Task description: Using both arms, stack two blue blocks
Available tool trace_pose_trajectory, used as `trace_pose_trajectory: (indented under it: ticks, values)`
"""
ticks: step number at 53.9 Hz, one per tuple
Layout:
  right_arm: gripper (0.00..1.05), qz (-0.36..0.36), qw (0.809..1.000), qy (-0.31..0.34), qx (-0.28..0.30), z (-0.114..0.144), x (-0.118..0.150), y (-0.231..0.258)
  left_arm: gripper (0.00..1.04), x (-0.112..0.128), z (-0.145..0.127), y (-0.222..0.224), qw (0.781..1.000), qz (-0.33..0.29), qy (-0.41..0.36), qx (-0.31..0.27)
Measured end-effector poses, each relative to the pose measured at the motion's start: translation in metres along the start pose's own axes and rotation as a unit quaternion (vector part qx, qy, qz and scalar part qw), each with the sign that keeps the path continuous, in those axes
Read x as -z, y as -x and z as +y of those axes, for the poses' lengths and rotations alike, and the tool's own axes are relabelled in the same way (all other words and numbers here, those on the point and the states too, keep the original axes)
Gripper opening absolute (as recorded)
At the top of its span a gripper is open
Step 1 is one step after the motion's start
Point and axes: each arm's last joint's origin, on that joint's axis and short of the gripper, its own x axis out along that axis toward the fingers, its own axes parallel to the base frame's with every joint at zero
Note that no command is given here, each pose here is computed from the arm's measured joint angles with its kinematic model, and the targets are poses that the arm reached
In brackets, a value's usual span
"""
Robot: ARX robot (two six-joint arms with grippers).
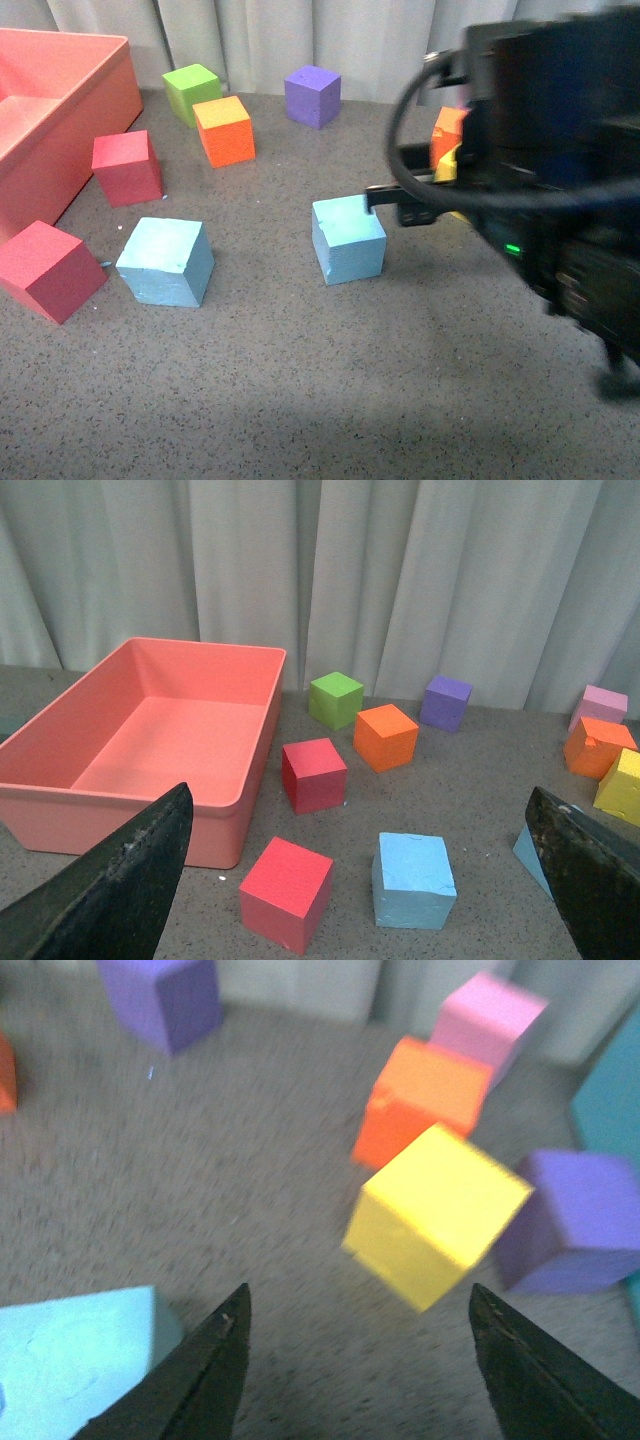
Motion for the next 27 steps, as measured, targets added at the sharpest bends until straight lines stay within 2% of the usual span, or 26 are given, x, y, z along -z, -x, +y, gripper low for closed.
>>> trace_pose_trajectory:
  ticks: [5,8,12,19,27]
  values:
    - [0.46,-0.145,0.988,-0.046,0.003,-0.033,-0.023,0.032,0.98,0.0,0.0,0.0,1.0,0.0,0.0,0.0]
    - [0.35,-0.197,0.978,-0.062,0.009,-0.053,-0.039,0.053,0.98,0.0,0.0,0.0,1.0,0.0,0.0,0.001]
    - [0.22,-0.203,0.977,-0.06,0.015,-0.07,-0.037,0.07,0.98,0.0,0.0,0.0,1.0,0.0,0.0,0.002]
    - [0.01,-0.172,0.984,-0.042,0.008,-0.09,-0.016,0.096,0.98,0.0,0.0,0.0,1.0,0.0,0.0,0.002]
    - [0.01,-0.179,0.983,-0.045,0.007,-0.109,-0.012,0.124,0.98,0.0,0.0,0.0,1.0,0.0,0.0,0.001]
